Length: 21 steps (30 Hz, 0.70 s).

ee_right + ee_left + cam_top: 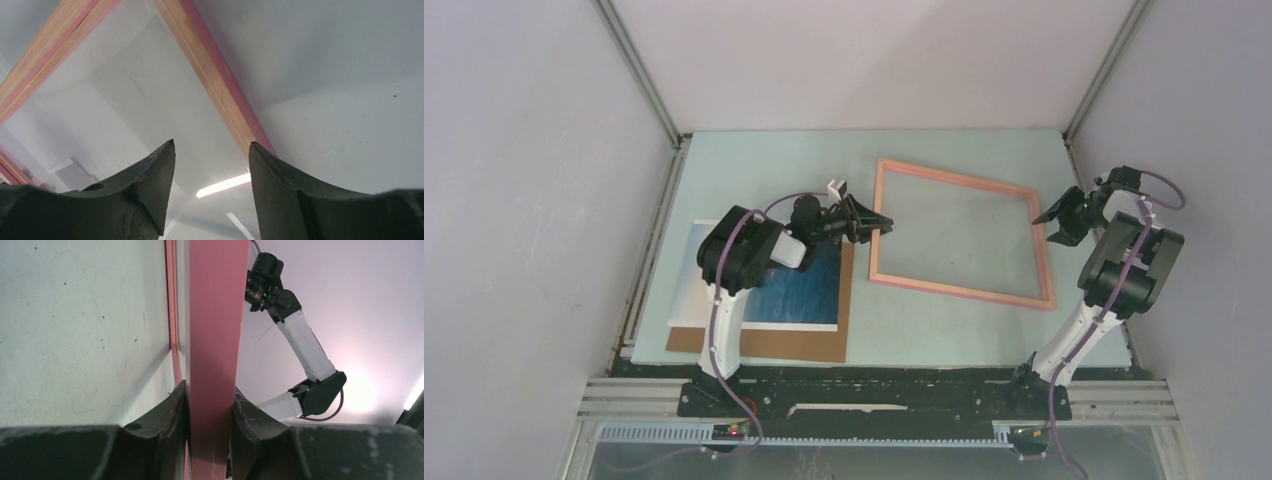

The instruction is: Put the photo into the frame

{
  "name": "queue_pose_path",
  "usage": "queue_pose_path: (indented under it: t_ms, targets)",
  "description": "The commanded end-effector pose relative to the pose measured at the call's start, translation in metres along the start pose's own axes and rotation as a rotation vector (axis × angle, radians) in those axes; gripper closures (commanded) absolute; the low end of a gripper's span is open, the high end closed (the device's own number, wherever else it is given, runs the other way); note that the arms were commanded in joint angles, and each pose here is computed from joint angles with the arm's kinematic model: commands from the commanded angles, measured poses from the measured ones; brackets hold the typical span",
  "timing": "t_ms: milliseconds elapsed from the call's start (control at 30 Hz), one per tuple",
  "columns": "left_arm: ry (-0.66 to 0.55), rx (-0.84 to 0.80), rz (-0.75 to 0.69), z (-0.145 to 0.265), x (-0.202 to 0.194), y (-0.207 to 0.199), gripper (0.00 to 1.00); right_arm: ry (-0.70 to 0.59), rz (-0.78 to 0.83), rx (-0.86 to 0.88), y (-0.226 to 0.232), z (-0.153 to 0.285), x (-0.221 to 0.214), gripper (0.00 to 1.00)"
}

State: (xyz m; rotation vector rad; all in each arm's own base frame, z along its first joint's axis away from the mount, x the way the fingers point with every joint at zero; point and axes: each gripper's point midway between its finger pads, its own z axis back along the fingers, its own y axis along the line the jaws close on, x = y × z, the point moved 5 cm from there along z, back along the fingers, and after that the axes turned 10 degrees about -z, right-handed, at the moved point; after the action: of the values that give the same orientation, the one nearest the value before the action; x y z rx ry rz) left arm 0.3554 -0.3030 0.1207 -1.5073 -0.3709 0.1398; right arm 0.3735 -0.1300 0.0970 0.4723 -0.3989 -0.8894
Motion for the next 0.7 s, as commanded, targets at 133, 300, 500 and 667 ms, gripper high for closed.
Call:
queue_pose_path:
  t_ms: [133,300,500,667]
  targets:
    - [-0.028,-0.069,-0.053,0.003,0.006,-0.020,0.97,0.021,0.037,-0.024,0.000,-0.012,-0.009,0.36]
    - [-0.030,-0.071,-0.056,0.003,0.006,-0.021,0.97,0.024,0.027,-0.036,-0.004,-0.014,-0.010,0.36]
    - [-0.031,-0.069,-0.054,0.003,0.006,-0.020,0.97,-0.018,0.000,-0.020,-0.007,-0.003,0.001,0.33]
    - [-0.030,-0.067,-0.050,0.003,0.006,-0.019,0.98,0.001,-0.020,-0.023,-0.012,-0.006,-0.001,0.35]
